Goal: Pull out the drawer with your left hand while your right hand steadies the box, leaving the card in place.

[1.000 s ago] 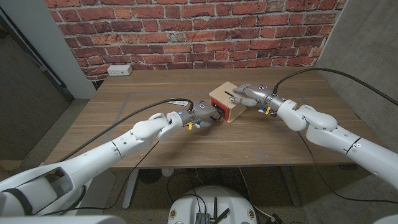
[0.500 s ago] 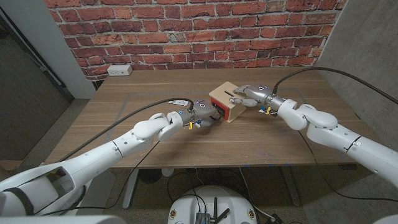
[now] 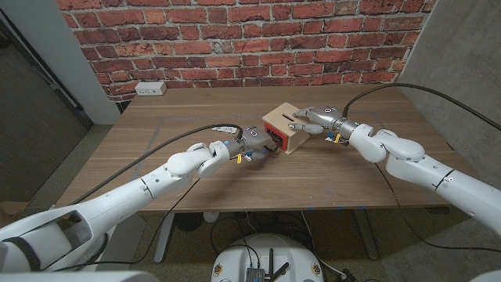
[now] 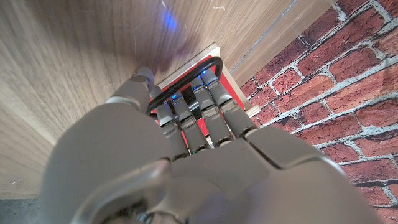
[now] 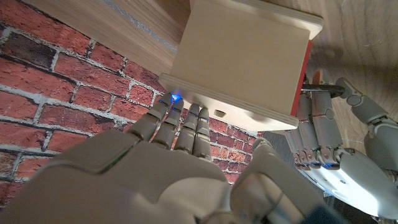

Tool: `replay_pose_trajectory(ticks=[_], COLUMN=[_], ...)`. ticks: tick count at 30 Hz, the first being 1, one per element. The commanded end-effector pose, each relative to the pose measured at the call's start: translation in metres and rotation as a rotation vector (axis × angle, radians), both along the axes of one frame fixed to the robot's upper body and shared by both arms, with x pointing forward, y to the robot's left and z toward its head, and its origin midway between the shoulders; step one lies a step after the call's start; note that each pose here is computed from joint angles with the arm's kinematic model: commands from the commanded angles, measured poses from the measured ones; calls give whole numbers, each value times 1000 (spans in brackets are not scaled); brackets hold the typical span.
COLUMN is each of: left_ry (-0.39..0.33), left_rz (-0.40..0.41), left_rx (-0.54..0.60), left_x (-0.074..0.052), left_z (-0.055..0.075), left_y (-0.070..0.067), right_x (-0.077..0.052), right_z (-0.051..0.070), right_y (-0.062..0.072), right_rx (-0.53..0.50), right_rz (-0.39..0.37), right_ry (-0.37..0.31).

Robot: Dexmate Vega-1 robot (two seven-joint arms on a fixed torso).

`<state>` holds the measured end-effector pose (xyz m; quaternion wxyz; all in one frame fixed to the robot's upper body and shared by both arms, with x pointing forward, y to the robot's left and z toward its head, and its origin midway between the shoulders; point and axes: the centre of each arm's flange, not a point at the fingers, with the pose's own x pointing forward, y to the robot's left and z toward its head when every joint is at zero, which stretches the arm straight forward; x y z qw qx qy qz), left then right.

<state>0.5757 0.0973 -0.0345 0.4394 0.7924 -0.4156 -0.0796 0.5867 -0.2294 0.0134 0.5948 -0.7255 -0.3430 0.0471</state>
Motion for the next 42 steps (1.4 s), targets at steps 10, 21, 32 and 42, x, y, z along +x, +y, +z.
replay_pose_trajectory(ticks=[10,21,32,42], left_ry=[0,8,5,2], left_rz=[7,12,15,15], left_rx=[-12,-17,-21,-25], left_x=[-3,-7,-9,-10], left_z=[2,-1,-4,-5], left_y=[2,4,6,6], right_x=[2,4,4,2], right_z=[0,0,-2,-2], right_y=[1,0,0,0], right_rx=[-8,2,16,17], right_rz=[3,5,7,4], right_ry=[1,-4,-11,-12])
